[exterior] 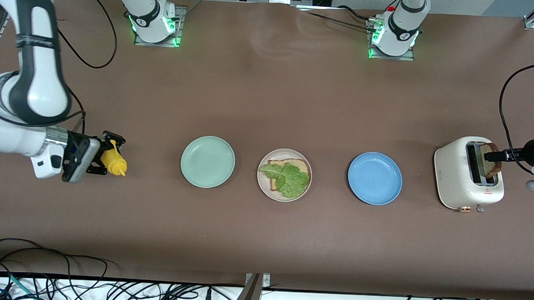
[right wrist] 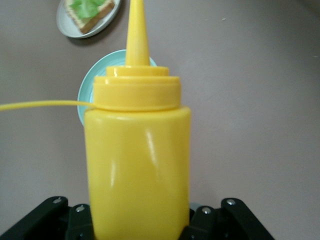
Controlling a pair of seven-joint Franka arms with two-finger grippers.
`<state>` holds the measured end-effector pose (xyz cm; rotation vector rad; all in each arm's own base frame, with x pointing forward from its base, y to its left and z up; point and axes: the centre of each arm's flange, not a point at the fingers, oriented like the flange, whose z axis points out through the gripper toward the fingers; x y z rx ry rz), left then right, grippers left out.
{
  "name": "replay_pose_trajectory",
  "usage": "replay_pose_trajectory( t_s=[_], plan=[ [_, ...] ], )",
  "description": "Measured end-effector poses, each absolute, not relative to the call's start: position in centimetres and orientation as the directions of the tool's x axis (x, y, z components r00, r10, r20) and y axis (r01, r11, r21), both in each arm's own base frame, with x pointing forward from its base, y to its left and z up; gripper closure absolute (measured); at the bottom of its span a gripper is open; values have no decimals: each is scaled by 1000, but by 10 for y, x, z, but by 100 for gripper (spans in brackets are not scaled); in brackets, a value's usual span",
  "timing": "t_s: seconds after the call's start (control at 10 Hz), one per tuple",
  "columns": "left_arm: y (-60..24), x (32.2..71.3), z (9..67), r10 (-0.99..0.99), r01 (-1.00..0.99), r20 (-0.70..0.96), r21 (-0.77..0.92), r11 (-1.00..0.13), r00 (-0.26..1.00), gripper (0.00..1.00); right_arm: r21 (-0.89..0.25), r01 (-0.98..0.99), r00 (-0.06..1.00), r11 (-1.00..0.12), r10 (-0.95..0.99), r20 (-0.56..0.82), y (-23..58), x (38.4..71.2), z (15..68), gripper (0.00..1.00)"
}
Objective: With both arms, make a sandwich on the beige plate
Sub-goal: 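Return the mustard bottle while the left gripper reaches the toaster bread, then grasp the toaster bread with the left gripper and lift it out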
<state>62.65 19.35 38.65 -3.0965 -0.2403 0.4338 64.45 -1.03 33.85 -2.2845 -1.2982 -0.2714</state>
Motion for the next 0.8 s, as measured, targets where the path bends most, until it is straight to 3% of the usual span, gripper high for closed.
replay_pose_trajectory(
  t_s=[0.6, 0.8],
  plan=[
    [208, 625, 356, 164, 166, -315, -19, -986, 935, 5, -169, 971, 235, -168, 558, 796, -71, 542, 217, 96],
    [208, 625, 356, 164, 166, -315, -20, -986, 935, 41, -142, 977, 201, -161, 445, 873, -86, 504, 186, 96]
  ],
)
